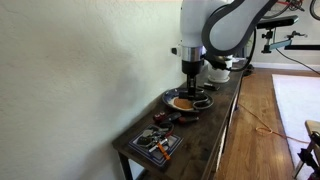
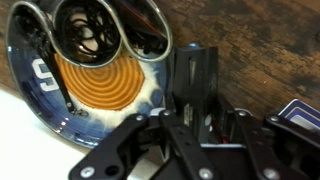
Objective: Put the black gadget on the huge tray
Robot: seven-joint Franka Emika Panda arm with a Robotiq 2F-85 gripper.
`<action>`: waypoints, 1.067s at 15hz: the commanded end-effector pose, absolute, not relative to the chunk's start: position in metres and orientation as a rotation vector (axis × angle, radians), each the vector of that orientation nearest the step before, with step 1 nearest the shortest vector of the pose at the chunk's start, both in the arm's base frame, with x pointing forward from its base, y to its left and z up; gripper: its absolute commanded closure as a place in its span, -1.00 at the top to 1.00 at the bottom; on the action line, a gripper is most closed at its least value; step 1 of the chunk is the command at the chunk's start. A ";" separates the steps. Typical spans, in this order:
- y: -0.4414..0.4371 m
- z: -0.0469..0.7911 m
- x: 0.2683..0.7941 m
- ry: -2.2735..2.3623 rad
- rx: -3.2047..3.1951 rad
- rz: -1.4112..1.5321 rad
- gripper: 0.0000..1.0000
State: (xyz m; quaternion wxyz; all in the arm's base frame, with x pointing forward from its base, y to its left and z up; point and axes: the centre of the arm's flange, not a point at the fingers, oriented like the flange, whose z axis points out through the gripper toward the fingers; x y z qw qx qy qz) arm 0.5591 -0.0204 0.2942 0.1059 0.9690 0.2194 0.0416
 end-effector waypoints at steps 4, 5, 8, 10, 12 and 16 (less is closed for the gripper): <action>-0.053 0.310 0.569 0.534 2.795 0.139 -0.65; -0.059 0.307 0.573 0.522 2.794 0.145 -0.65; -0.073 0.300 0.585 0.494 2.801 0.144 -0.65; -0.080 0.294 0.594 0.485 2.799 0.147 -0.65; -0.085 0.288 0.603 0.476 2.803 0.146 -0.65; -0.092 0.275 0.623 0.473 2.804 0.149 -0.65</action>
